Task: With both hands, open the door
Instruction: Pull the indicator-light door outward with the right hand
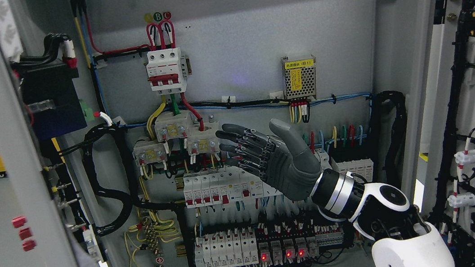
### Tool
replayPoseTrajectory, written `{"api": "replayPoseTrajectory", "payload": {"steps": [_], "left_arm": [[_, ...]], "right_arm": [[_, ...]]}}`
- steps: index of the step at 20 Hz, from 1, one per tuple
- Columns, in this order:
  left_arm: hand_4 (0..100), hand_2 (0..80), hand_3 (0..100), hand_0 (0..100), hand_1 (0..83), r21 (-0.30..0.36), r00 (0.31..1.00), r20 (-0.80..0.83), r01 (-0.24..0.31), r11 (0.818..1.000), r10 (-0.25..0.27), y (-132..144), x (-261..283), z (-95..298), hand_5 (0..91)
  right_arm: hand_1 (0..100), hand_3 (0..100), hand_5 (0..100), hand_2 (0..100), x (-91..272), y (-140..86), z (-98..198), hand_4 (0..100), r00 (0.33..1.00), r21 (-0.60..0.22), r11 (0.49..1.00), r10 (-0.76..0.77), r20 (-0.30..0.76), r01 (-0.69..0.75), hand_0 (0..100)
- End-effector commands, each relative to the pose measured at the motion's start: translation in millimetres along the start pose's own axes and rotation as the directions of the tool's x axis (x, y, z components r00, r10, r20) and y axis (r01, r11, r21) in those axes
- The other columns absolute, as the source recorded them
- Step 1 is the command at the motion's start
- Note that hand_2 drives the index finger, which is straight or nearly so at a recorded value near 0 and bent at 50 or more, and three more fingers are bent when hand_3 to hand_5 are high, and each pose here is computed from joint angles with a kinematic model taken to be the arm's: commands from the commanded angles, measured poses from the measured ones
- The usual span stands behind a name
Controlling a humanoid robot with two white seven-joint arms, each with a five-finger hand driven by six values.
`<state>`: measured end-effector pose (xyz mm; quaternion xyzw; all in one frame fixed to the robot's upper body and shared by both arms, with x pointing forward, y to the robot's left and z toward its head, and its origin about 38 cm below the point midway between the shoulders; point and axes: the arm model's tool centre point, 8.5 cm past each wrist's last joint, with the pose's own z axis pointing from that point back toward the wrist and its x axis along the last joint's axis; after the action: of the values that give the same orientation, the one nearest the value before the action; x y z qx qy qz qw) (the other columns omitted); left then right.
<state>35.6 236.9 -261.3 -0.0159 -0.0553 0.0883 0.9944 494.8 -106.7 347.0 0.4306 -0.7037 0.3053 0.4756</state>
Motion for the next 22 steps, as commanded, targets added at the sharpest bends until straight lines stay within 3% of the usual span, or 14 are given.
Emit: {"api": "replayPoseTrajectory", "payload": {"steps": [1, 5, 17, 22], "left_arm": [[0, 0.0, 0, 0, 0.0, 0.000, 1.000, -0.001, 0.000, 1.000, 0.000, -0.1, -0.2, 0.0, 0.0], [0, 0.0, 0, 0, 0.0, 0.000, 1.000, -0.002, 0.000, 1.000, 0.000, 0.0, -0.7, 0.1, 0.0], [0, 0.0, 0, 0, 0.0, 0.000, 1.000, -0.001, -0.002, 1.000, 0.002, -0.1, -0.2, 0.0, 0.0], [0, 0.0, 0, 0, 0.0, 0.000, 1.000, -0.001, -0.002, 1.000, 0.002, -0.1, -0.2, 0.0, 0.0]], "right_arm": [[0, 0, 0, 0, -4.5, 29.5, -7.2, 0, 0.999, 0.080, 0.996, 0.032, -0.017, -0.031, 21], [0, 0, 0, 0, -29.1, 52.7, -4.4, 0, 0.999, 0.119, 0.993, 0.012, -0.051, -0.006, 21], [0, 0, 0, 0, -80.8, 157.7, -11.1, 0, 0.992, 0.351, 0.935, -0.017, -0.124, 0.060, 21], [0, 0, 0, 0, -101.3, 187.3, -14.3, 0, 0.986, 0.402, 0.910, -0.041, -0.163, 0.105, 22]]}}
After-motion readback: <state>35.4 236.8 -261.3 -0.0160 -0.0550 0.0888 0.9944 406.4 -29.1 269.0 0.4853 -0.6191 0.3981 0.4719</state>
